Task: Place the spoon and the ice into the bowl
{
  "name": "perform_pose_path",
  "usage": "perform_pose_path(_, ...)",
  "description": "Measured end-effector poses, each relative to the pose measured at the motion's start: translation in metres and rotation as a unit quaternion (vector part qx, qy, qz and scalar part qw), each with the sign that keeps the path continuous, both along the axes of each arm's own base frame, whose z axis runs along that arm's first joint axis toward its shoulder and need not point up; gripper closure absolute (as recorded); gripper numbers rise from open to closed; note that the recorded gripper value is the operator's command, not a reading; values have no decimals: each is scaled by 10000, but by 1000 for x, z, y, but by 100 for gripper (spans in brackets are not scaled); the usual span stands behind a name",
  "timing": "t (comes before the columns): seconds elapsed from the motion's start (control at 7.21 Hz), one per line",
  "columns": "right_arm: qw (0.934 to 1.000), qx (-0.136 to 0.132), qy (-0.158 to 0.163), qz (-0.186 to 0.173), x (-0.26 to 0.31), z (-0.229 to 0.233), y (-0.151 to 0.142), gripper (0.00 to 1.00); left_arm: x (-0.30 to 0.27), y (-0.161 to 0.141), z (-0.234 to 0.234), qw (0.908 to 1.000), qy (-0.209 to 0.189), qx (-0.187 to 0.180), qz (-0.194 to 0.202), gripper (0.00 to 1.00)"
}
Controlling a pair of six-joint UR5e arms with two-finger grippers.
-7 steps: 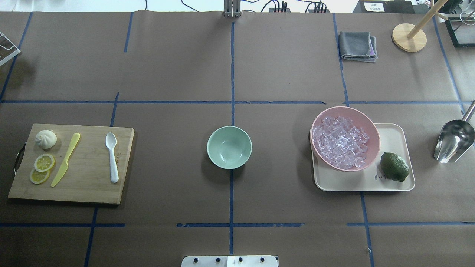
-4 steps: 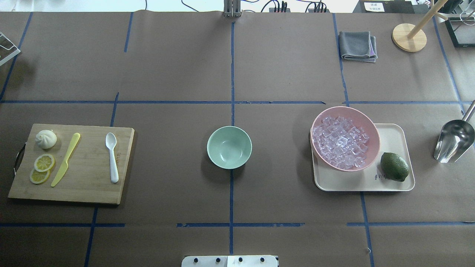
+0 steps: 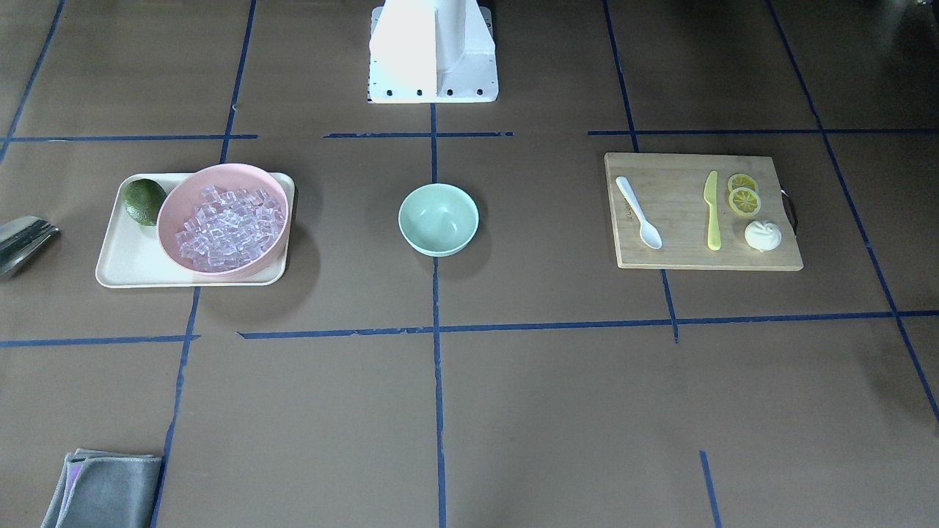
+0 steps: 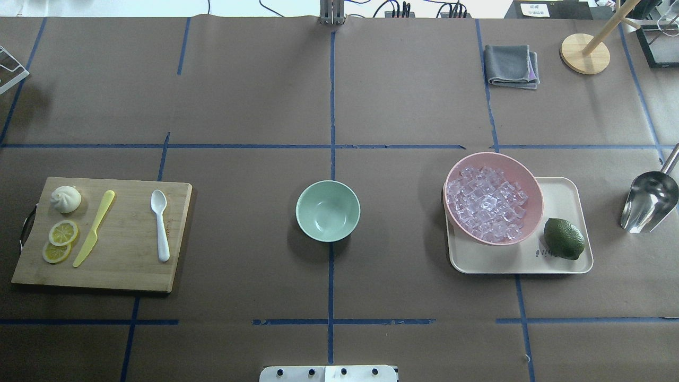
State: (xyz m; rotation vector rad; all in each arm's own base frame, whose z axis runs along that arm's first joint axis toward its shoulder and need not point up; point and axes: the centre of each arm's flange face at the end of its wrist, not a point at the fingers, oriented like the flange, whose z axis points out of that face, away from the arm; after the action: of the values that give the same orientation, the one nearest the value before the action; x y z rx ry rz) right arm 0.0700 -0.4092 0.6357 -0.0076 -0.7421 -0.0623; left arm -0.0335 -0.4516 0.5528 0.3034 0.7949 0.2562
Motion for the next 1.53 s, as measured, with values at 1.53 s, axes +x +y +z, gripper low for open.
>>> perform_pose_path(1.53, 10000, -8, 7, -11, 0, 1, 0, 0, 371, 63, -141, 9768, -101, -1818, -1132, 0)
